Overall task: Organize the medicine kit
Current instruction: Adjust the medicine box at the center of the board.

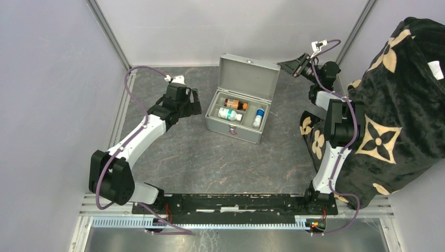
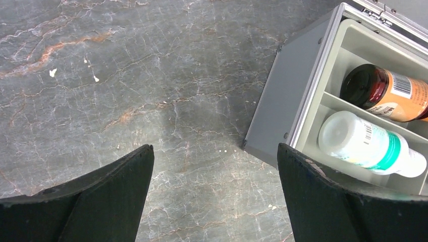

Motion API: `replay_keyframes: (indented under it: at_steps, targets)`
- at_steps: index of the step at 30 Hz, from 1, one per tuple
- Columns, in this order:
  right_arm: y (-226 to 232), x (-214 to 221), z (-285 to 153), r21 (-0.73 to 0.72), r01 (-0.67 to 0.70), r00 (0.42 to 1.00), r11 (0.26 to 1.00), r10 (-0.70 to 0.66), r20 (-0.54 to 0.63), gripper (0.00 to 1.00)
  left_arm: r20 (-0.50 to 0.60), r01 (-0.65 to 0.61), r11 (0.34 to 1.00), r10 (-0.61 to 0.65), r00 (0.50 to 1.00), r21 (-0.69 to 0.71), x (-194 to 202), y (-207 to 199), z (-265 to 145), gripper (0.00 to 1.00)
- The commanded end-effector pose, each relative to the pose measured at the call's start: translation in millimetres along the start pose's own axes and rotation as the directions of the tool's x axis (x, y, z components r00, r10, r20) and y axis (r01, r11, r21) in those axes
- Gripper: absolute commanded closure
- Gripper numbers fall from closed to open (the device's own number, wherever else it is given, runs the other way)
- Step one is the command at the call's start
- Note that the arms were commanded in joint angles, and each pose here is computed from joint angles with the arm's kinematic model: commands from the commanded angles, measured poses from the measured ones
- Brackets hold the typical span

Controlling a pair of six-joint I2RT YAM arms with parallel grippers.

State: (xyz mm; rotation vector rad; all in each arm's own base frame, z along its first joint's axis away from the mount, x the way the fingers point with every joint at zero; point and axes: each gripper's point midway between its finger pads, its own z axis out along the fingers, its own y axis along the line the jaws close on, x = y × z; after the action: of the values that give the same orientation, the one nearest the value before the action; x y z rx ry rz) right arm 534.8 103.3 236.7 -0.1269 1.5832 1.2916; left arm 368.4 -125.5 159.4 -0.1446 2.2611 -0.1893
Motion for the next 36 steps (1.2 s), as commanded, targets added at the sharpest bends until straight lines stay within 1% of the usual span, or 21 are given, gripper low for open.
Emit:
replay_keyframes:
  at_steps: [1, 5, 9, 13, 14, 15, 16, 17, 18, 20, 21, 22, 23, 25, 28, 32, 34, 36]
  targets:
    - [98, -8, -5, -0.316, 0.120, 0.992, 0.941, -0.129, -0.005, 0.59, 0.029, -0.019, 1.000, 0.018, 0.999, 0.024, -17, -7, -2, 0.04]
    - [123, 9, -5, -0.394, 0.107, 0.988, 0.913, -0.144, -0.064, 0.60, 0.045, -0.007, 1.000, 0.007, 0.999, -0.009, -21, -1, -5, 0.04]
    - [136, 21, -6, -0.406, 0.101, 0.984, 0.908, -0.153, -0.097, 0.61, 0.138, 0.046, 0.994, -0.031, 0.990, -0.103, -36, 20, -22, 0.04]
    - [132, 30, -6, -0.343, 0.093, 0.983, 0.935, -0.142, -0.120, 0.63, 0.241, 0.108, 0.977, -0.062, 0.969, -0.184, -49, 41, -44, 0.03]
    - [131, 34, -5, -0.325, 0.102, 0.980, 0.940, -0.152, -0.131, 0.63, 0.254, 0.118, 0.974, -0.066, 0.965, -0.196, -50, 44, -47, 0.03]
    - [127, 40, -4, -0.292, 0.077, 0.979, 0.953, -0.128, -0.159, 0.63, 0.264, 0.125, 0.971, -0.069, 0.962, -0.201, -51, 46, -49, 0.03]
    - [123, 43, -4, -0.270, 0.105, 0.974, 0.957, -0.154, -0.166, 0.63, 0.268, 0.128, 0.971, -0.071, 0.961, -0.203, -51, 47, -51, 0.03]
    - [118, 47, -5, -0.231, 0.102, 0.971, 0.968, -0.148, -0.188, 0.63, 0.270, 0.131, 0.971, -0.074, 0.960, -0.201, -51, 47, -51, 0.03]
    - [116, 58, 0, -0.212, 0.137, 0.958, 0.968, -0.184, -0.220, 0.63, 0.267, 0.132, 0.972, -0.076, 0.961, -0.197, -51, 46, -51, 0.03]
    - [99, 67, 1, -0.111, 0.199, 0.934, 0.974, -0.223, -0.279, 0.62, 0.259, 0.130, 0.974, -0.080, 0.963, -0.185, -50, 43, -49, 0.03]
    - [90, 73, 0, -0.058, 0.245, 0.910, 0.968, -0.250, -0.331, 0.61, 0.252, 0.132, 0.975, -0.084, 0.964, -0.177, -49, 41, -48, 0.03]
    - [81, 78, -3, 0.013, 0.277, 0.887, 0.961, -0.251, -0.387, 0.61, 0.242, 0.129, 0.978, -0.088, 0.966, -0.161, -48, 38, -48, 0.03]
    - [72, 78, -4, 0.067, 0.344, 0.862, 0.937, -0.286, -0.418, 0.59, 0.235, 0.130, 0.981, -0.093, 0.967, -0.144, -48, 34, -48, 0.03]
    - [62, 79, -9, 0.147, 0.406, 0.836, 0.902, -0.303, -0.457, 0.55, 0.223, 0.135, 0.985, -0.110, 0.969, -0.103, -47, 26, -48, 0.03]
    - [52, 77, -14, 0.232, 0.426, 0.840, 0.874, -0.287, -0.460, 0.51, 0.183, 0.151, 0.988, -0.145, 0.972, -0.016, -40, 11, -48, 0.03]
    - [33, 73, -19, 0.377, 0.452, 0.844, 0.809, -0.252, -0.473, 0.51, 0.100, 0.187, 0.978, -0.196, 0.975, 0.094, -19, -9, -45, 0.03]
    - [23, 73, -20, 0.428, 0.467, 0.838, 0.774, -0.232, -0.494, 0.51, 0.053, 0.207, 0.974, -0.213, 0.976, 0.091, -4, -8, -42, 0.04]
    - [18, 74, -17, 0.442, 0.481, 0.823, 0.757, -0.216, -0.525, 0.52, 0.013, 0.217, 0.974, -0.218, 0.976, 0.064, 11, -3, -40, 0.06]
